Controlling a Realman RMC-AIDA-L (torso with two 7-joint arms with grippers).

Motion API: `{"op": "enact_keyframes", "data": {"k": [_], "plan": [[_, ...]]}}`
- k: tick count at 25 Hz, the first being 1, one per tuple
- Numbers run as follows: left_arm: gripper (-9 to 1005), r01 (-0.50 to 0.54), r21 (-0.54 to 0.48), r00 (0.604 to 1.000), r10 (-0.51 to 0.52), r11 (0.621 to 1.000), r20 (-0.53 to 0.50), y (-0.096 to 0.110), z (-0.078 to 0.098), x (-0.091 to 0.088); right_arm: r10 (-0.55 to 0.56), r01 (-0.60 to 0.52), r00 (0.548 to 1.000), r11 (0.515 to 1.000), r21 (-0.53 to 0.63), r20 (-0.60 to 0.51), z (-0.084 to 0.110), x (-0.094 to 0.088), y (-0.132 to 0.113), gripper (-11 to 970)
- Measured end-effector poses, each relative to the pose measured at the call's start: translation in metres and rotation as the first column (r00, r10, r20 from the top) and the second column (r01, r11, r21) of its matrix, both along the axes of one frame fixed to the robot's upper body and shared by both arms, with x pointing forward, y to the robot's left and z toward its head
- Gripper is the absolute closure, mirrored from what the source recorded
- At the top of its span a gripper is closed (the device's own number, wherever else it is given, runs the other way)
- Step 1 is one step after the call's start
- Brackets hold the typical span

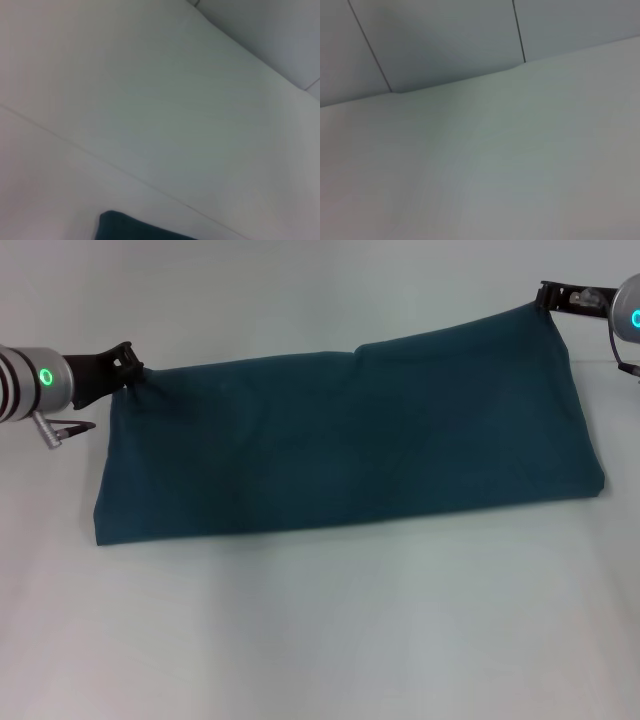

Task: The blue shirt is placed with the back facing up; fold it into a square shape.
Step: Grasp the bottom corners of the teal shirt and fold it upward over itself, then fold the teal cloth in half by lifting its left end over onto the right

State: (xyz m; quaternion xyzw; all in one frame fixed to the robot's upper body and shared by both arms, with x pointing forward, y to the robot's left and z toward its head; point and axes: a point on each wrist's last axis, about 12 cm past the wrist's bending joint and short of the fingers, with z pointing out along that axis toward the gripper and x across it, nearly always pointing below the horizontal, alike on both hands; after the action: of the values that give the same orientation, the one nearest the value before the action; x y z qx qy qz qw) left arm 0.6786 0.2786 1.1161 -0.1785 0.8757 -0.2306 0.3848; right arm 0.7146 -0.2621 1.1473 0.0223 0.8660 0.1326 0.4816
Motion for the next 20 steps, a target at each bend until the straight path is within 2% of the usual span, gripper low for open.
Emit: {"op": "enact_keyframes", "data": {"k": [7,11,16,18,20], "plan": [[966,0.004,0.012,1.000,-0.004,1.000,0.017,-0.004,0.000,0.000,0.024,-0.025,0.999,0.999,-0.045,-0.029,-0.002,-0.001,-0.006,947],[966,-0.043,-0.004,0.999,0.043,0.999,0.027,-0.004,-0.003,-0.001,-0.007,0.005,1.000,0.998,-0.057,-0.031,0.007,0.002,-0.022,860],[808,-0.127,-0.087,0.991,0.130,0.988,0.025,0.008,-0.011,-0.012,-0.019,0.019,0.999,1.000,0.000,-0.049,0.021,0.002,-0.047,735],[732,-0.138,-0.142,0.988,0.146,0.980,0.045,0.015,-0.011,-0.022,0.006,-0.001,0.997,0.998,0.067,-0.071,0.023,-0.007,-0.057,683],[656,-0.079,-0.217,0.991,0.100,0.973,0.085,0.021,-0.009,-0.037,0.060,-0.046,0.995,0.986,0.161,-0.082,0.019,-0.025,-0.065,632]]}}
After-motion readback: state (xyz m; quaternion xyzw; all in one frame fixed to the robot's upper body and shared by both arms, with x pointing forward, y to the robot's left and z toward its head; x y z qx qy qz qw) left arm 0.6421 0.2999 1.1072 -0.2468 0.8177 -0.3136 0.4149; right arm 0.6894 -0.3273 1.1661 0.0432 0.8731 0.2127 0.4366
